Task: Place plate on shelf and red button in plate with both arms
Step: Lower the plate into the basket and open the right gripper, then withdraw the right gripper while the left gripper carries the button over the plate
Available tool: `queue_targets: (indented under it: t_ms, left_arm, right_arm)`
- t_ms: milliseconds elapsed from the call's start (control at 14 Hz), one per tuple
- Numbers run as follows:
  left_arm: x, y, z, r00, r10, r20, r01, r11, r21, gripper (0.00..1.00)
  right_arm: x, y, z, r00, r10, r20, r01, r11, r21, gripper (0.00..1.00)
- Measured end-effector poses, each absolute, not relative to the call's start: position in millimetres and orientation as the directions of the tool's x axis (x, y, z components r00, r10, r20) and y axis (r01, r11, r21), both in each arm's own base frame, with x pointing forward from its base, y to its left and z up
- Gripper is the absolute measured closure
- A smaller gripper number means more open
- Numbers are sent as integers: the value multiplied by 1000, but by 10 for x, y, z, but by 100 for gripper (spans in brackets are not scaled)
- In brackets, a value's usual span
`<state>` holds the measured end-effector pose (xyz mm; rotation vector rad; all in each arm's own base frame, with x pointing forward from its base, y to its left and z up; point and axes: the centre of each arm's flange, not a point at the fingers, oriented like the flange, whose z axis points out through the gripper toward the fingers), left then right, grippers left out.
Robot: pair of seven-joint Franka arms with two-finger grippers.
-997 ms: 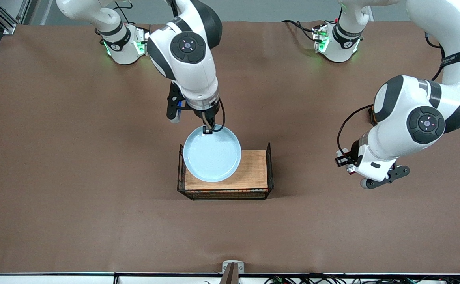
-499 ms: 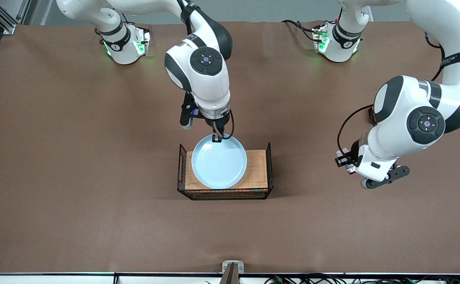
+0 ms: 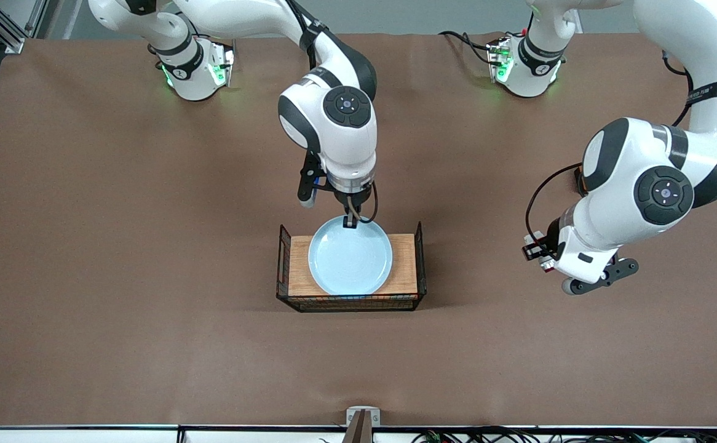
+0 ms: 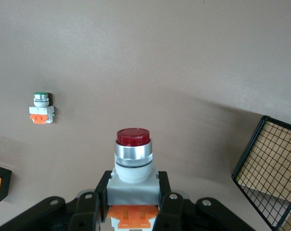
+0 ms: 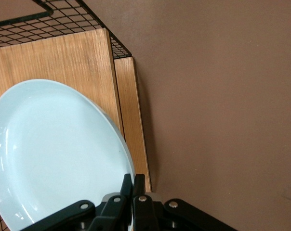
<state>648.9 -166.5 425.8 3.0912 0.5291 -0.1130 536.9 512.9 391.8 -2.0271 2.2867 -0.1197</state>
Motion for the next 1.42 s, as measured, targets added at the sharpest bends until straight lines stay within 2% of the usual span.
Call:
queue_targets:
  t_ms: [356, 499, 997, 1068, 1211, 1424]
  left_arm:
    - [6489, -1665, 4257, 941, 332, -72, 332, -943, -9, 59]
    - [6489, -1665, 4257, 941, 332, -72, 332, -943, -9, 59]
    - [6492, -1709, 4299, 935, 346, -74, 348, -938, 9, 59]
    - [6491, -1735, 4327, 929, 363, -75, 365, -931, 18, 59]
    - [6467, -1887, 4431, 917, 393, -71, 396, -917, 39, 59]
    - [6371, -2284, 4695, 895, 442, -59, 446, -891, 82, 59]
  right_arm:
    - [5374, 5137, 3822, -116, -993, 5, -987, 115, -113, 96]
    - [5392, 5126, 3802, -119, -993, 8, -986, 117, -116, 78]
    - [5456, 5104, 3860, -129, -992, 1, -983, 128, -133, 4]
    - [5472, 5099, 3893, -131, -991, -3, -982, 130, -137, 0]
    - [5487, 5072, 3930, -110, -994, 11, -986, 107, -131, 0]
    - [5591, 4888, 4103, -3, -998, 59, -997, -2, -80, 0]
